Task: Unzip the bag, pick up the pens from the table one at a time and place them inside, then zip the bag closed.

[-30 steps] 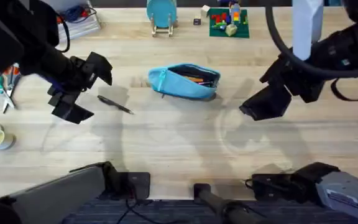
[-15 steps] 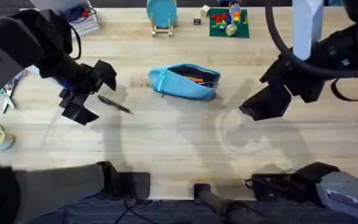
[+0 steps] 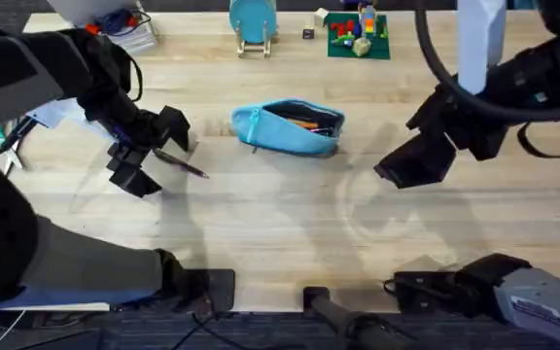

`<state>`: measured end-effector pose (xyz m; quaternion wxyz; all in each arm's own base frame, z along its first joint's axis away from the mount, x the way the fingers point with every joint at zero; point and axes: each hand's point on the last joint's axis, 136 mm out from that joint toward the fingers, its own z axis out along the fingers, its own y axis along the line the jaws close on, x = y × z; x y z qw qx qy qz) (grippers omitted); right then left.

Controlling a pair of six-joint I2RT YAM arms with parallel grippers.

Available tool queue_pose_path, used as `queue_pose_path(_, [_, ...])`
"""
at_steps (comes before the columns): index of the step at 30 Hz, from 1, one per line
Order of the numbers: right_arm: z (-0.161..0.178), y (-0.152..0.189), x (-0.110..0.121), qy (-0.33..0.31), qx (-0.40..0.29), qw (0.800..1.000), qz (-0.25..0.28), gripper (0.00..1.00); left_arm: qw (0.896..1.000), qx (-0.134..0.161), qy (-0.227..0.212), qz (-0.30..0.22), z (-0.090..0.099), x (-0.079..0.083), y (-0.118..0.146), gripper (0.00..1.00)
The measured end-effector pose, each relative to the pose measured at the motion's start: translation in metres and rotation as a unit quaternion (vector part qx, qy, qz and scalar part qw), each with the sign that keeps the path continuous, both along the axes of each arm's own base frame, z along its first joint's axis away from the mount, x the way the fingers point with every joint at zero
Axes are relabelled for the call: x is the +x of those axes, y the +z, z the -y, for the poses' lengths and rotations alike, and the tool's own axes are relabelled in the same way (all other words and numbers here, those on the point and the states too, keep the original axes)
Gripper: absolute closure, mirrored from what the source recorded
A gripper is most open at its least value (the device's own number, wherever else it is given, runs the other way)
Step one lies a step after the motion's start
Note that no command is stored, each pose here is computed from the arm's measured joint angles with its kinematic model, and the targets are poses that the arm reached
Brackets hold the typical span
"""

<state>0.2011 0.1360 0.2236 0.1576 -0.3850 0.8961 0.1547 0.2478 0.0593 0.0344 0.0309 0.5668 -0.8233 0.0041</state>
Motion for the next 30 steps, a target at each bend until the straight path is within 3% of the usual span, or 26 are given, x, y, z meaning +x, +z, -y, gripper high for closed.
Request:
queue_pose_path(8, [0.0001,0.0,0.0,0.0,0.0,1.0,0.0,0.004,1.0,0.001,0.0,-0.001,-0.0004,-0.0002,-0.0002,0.008])
queue_pose_path(10, [0.0001,0.0,-0.0001,0.0,0.0,1.0,0.0,0.004,1.0,0.0,0.0,0.002,-0.0002,0.0009,-0.0002,0.086])
queue_pose_path(11, [0.0,0.0,-0.0001,0.0,0.0,1.0,0.0,0.004,1.0,-0.001,0.001,0.004,0.0001,0.0024,-0.0006,0.176])
queue_pose_path(16, [0.0001,0.0,-0.0002,0.0,0.0,1.0,0.0,0.004,1.0,0.0,0.002,0.005,-0.0003,0.004,-0.0012,0.89])
queue_pose_path(17, [0.0001,0.0,0.0,0.0,0.0,1.0,0.0,0.004,1.0,0.0,0.003,0.004,-0.0003,0.0037,-0.0013,0.934])
queue_pose_path(30, [0.0,0.0,-0.0001,0.0,0.0,1.0,0.0,0.004,1.0,0.001,0.003,0.004,-0.0005,0.0039,-0.0009,0.958])
